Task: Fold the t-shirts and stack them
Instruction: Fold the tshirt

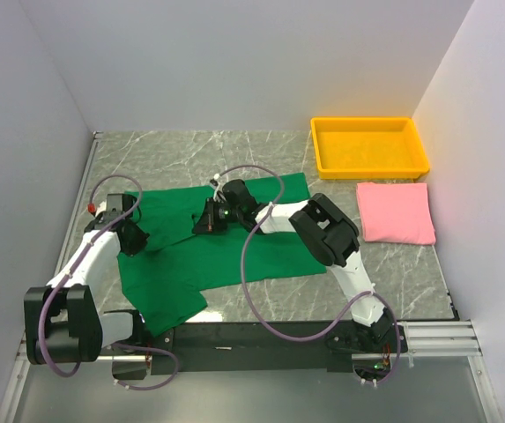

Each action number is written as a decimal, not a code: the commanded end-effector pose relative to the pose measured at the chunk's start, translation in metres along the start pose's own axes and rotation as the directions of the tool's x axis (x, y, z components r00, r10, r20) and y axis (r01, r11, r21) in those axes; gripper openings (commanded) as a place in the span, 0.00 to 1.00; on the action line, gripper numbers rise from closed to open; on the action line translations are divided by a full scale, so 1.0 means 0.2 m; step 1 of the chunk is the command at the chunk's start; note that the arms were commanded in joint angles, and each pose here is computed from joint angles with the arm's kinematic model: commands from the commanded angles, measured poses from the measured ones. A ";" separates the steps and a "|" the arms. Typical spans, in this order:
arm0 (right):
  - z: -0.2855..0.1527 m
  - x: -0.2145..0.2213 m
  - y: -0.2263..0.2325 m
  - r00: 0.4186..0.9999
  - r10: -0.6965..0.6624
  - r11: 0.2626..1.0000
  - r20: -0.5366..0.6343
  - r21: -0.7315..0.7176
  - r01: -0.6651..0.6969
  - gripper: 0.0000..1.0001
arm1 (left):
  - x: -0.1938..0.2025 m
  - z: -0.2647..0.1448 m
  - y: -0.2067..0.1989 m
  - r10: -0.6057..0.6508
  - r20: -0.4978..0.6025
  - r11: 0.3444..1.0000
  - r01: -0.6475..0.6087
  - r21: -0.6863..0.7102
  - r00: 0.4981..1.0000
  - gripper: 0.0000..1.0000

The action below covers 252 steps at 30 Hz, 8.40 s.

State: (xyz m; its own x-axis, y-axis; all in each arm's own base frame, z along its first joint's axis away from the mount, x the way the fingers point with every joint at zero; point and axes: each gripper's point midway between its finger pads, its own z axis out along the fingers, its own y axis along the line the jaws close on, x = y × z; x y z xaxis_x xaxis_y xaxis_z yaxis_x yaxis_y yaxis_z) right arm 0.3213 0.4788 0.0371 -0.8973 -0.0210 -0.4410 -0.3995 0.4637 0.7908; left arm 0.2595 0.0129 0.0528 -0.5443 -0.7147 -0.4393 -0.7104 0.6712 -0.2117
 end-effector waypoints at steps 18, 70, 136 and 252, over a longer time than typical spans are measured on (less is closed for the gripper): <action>-0.07 -0.10 0.13 1.000 -0.024 0.999 -0.005 -0.029 0.024 0.09 | -0.03 -0.08 -0.03 -0.016 0.007 0.998 0.016 0.053 1.000 0.01; -1.40 -0.64 -1.02 0.826 0.131 0.727 0.549 0.513 -0.456 0.40 | -0.86 0.39 -0.19 -0.210 0.190 0.976 0.215 -0.011 0.959 0.26; -1.15 -0.58 -0.97 0.959 -0.039 0.604 0.279 0.771 -0.200 0.39 | -0.15 0.26 -0.84 0.312 0.120 0.945 -0.321 0.062 0.942 0.59; -1.66 0.42 -0.74 0.953 0.189 0.513 0.238 0.804 -0.302 0.46 | -0.26 0.11 0.22 0.019 0.060 0.986 -0.009 -0.167 0.998 0.01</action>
State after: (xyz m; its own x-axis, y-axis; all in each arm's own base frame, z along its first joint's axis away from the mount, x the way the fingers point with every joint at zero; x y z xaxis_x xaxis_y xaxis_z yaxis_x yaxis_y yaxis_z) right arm 0.2330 0.1077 0.0207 -0.8945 0.2563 -0.3662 0.2047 0.9632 0.1740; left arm 0.2582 0.0780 0.0300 -0.5436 -0.7092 -0.4489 -0.7780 0.6264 -0.0476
